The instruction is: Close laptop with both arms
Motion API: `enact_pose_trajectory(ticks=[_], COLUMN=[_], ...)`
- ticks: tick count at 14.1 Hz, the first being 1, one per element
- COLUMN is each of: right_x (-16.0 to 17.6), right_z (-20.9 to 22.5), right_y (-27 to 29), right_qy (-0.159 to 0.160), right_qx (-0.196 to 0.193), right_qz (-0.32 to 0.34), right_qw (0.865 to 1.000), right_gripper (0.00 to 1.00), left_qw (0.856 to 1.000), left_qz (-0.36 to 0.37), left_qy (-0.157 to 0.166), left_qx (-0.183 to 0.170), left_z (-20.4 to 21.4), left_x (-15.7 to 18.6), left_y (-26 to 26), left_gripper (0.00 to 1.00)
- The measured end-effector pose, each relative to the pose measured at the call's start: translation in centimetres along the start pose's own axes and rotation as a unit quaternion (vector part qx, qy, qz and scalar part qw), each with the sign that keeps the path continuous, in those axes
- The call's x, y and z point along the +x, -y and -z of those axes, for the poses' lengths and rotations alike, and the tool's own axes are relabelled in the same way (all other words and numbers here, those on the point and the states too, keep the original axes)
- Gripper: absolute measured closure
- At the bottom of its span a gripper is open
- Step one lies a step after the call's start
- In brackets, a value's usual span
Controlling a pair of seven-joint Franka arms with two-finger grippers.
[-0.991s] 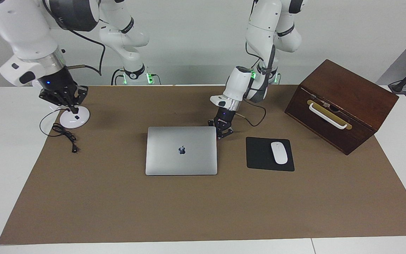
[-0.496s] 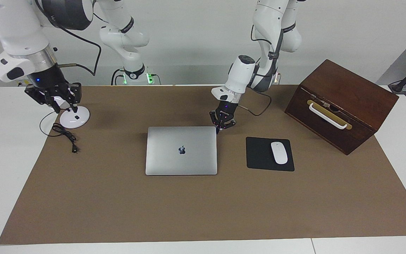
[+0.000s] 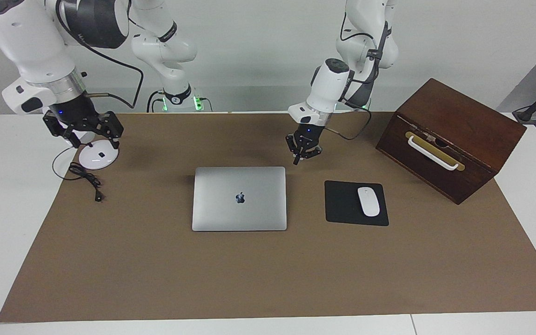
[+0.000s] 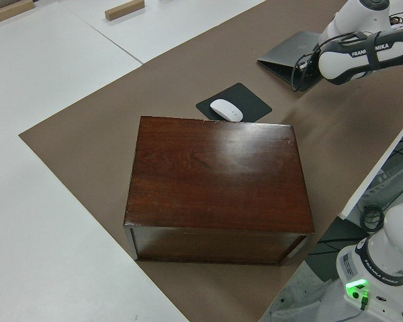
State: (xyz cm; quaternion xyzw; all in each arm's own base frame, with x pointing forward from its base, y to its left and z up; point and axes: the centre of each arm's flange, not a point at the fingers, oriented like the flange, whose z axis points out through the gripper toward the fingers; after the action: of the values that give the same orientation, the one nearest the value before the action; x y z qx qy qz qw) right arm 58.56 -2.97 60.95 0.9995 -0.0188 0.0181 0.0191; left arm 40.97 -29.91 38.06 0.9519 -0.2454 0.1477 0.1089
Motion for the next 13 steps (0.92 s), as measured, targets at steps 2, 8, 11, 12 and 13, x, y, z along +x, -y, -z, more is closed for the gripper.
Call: enact_pose_trajectory(ticks=[2, 8, 11, 12, 13], right_x=[-0.4, -1.1, -1.4, -1.5, -1.5], right_z=[-0.3, -1.2, -1.2, -1.2, -1.2], right_y=[-0.2, -0.2, -0.2, -0.2, -0.2], right_qy=[0.001, 0.005, 0.005, 0.005, 0.005], right_qx=[0.000, 0.000, 0.000, 0.000, 0.000], right_qz=[-0.001, -0.002, -0.002, -0.002, -0.002], right_qw=[1.000, 1.000, 1.000, 1.000, 1.000], right_gripper=[0.00, 0.00, 0.00, 0.00, 0.00], left_qw=[1.000, 0.997, 0.996, 0.996, 0.995], left_qz=[0.010, 0.057, 0.065, 0.064, 0.068], left_qy=[0.016, 0.048, 0.056, 0.060, 0.064], left_qx=[-0.001, 0.001, 0.012, 0.023, 0.032], left_z=[1.7, 9.4, 13.0, 14.1, 15.5], left_x=[0.5, 2.8, 3.1, 3.3, 3.6], left_y=[0.9, 6.8, 9.9, 10.9, 12.0], left_gripper=[0.99, 0.99, 0.99, 0.99, 0.99])
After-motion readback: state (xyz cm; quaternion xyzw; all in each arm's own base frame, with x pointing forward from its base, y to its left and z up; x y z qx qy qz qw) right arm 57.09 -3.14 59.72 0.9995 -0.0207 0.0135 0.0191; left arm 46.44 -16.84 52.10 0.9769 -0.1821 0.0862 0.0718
